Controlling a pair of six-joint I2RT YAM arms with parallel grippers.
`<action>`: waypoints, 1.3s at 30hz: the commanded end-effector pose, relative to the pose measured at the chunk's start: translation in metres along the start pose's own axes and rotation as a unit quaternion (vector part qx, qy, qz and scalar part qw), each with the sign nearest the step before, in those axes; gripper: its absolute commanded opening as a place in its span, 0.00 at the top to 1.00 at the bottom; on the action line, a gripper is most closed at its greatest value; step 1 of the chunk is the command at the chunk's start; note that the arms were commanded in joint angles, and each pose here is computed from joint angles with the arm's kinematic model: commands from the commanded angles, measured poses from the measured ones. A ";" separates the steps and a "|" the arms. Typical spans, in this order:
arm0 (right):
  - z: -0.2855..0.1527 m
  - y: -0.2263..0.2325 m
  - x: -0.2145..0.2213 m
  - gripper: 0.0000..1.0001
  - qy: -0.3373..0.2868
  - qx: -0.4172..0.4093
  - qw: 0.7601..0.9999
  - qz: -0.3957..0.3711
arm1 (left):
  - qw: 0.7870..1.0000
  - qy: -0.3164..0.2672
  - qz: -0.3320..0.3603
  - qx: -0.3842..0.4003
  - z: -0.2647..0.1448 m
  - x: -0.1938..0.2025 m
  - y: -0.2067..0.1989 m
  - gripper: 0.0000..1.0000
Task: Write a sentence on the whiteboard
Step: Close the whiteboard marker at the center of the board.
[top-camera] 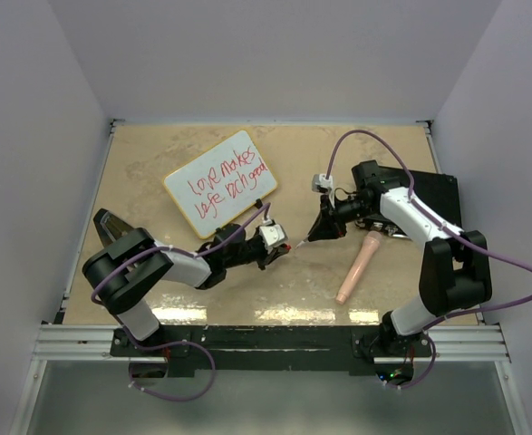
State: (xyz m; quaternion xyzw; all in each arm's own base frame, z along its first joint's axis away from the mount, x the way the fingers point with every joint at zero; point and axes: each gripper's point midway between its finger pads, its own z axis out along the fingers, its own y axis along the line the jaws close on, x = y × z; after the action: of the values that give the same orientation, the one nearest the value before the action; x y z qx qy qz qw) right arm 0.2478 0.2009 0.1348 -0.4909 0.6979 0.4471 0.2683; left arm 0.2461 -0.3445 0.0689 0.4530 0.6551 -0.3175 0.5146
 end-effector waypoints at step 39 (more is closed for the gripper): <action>0.001 -0.006 -0.017 1.00 -0.028 0.010 0.999 0.019 | 0.990 -0.125 -0.061 0.000 -0.012 -0.050 -0.001 1.00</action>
State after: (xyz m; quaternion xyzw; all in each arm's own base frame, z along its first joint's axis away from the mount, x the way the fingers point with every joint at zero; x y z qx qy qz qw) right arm 0.2598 0.2056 0.1394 -0.4618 0.7124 0.4501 0.2766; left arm 0.2408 -0.3461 0.0954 0.3812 0.6438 -0.3858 0.5397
